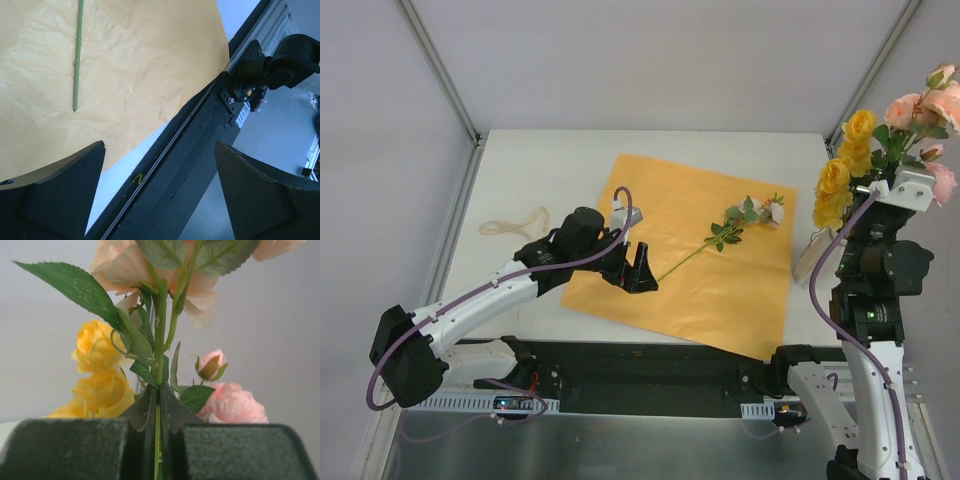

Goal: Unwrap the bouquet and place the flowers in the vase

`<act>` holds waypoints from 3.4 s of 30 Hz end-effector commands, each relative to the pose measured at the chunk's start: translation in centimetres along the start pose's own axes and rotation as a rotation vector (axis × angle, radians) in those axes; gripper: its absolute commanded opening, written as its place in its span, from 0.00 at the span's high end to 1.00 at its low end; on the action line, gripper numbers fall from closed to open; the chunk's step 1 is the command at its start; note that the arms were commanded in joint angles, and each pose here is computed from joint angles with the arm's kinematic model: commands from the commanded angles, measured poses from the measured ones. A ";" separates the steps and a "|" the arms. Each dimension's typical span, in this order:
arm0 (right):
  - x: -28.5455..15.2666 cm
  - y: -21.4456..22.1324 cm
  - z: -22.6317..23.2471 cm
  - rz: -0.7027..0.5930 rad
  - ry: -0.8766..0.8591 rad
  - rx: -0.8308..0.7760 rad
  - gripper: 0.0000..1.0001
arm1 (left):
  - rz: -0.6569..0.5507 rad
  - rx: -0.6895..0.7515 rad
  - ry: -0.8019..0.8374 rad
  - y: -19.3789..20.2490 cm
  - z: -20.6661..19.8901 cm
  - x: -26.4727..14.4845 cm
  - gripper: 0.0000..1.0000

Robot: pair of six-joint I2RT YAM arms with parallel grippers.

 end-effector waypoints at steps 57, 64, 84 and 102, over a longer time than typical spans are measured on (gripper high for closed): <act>-19.7 15.2 5.9 1.155 -0.375 0.639 0.00 | 0.335 0.246 -0.470 -6.8 8.4 19.9 0.60; -19.2 16.9 6.0 1.144 -0.328 0.636 0.00 | 0.326 0.278 -0.471 -7.8 8.6 23.6 0.64; -19.1 17.8 6.2 1.181 -0.237 0.691 0.00 | 0.272 0.320 -0.452 -9.9 7.1 23.2 1.00; -15.8 17.9 10.8 1.293 -0.064 1.160 0.17 | 0.074 0.196 -0.380 -12.4 -0.3 8.9 1.00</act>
Point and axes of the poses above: each gripper's point midway between its finger pads, its own x axis out along the fingers, its own z axis along the line the jaws close on, y = z × x, the point moved 6 cm from there along -x, back along the fingers, and after that the axes turned 10 degrees about x, right-handed, at the moved point
